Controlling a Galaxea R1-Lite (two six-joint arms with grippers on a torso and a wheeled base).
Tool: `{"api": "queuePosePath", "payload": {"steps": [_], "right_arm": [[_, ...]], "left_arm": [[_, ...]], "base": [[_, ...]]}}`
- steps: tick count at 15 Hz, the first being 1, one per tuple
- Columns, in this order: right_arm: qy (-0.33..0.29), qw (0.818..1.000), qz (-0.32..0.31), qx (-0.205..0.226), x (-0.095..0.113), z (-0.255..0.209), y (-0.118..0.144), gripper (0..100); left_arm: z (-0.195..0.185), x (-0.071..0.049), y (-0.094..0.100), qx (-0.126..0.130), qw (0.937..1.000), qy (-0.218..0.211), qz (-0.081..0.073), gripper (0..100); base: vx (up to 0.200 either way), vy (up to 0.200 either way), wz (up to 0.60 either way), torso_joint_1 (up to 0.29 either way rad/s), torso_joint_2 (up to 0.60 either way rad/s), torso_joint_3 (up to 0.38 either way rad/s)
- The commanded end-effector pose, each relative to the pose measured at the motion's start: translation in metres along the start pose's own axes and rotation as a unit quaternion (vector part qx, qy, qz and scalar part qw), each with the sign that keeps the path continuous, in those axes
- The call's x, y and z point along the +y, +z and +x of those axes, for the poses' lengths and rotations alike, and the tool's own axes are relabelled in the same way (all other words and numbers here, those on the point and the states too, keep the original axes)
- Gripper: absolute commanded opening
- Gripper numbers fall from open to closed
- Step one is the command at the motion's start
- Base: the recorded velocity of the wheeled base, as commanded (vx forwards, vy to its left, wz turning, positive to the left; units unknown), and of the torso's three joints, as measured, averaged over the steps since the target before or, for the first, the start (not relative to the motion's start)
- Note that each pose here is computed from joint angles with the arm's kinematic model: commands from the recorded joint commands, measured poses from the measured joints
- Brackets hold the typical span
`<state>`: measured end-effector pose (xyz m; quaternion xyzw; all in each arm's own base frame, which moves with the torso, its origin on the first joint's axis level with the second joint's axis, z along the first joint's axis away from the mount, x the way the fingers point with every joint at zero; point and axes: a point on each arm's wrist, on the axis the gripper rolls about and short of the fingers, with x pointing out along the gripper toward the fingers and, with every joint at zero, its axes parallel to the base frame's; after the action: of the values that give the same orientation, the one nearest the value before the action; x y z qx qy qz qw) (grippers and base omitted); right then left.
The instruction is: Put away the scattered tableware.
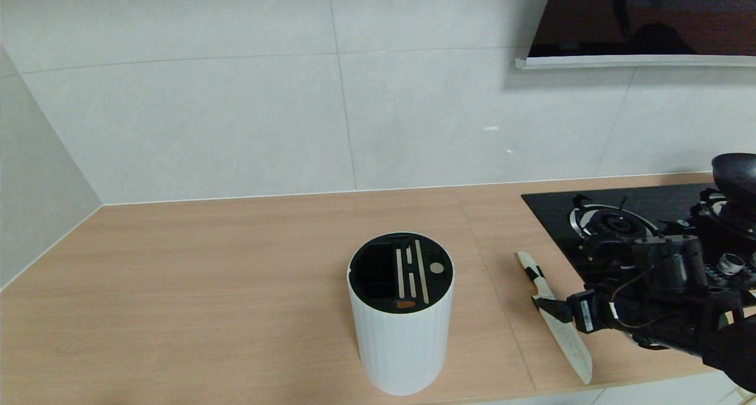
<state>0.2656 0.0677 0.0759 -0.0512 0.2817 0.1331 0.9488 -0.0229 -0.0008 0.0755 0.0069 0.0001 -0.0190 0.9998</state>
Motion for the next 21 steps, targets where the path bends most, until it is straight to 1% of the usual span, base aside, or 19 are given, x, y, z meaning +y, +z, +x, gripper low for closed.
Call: {"api": "queuePosePath", "payload": {"steps": [1, 2, 5, 7, 13, 21], "right_arm": [[-0.015, 1.000, 0.001, 0.024, -0.001, 0.028, -0.018, 100], [-0.028, 1.000, 0.001, 0.010, -0.001, 0.036, -0.020, 100], [-0.034, 0.999, 0.000, -0.013, -0.002, 0.052, -0.023, 100], [-0.044, 0.999, 0.002, -0.006, -0.003, 0.058, -0.027, 100], [-0.049, 0.999, 0.004, -0.006, -0.004, 0.067, -0.027, 100], [-0.057, 0.998, 0.007, 0.004, -0.008, 0.072, -0.032, 100]], "left_arm": [[0.000, 0.000, 0.000, 0.001, 1.0000, 0.000, 0.000, 100], [0.000, 0.000, 0.000, 0.001, 1.0000, 0.000, 0.000, 100], [0.000, 0.000, 0.000, 0.001, 1.0000, 0.000, 0.000, 100], [0.000, 0.000, 0.000, 0.001, 1.0000, 0.000, 0.000, 100], [0.000, 0.000, 0.000, 0.001, 1.0000, 0.000, 0.000, 100], [0.000, 0.000, 0.000, 0.001, 1.0000, 0.000, 0.000, 100]], "base": [[0.000, 0.000, 0.00, 0.000, 0.00, 0.000], [0.000, 0.000, 0.00, 0.000, 0.00, 0.000], [0.000, 0.000, 0.00, 0.000, 0.00, 0.000], [0.000, 0.000, 0.00, 0.000, 0.00, 0.000], [0.000, 0.000, 0.00, 0.000, 0.00, 0.000], [0.000, 0.000, 0.00, 0.000, 0.00, 0.000]]}}
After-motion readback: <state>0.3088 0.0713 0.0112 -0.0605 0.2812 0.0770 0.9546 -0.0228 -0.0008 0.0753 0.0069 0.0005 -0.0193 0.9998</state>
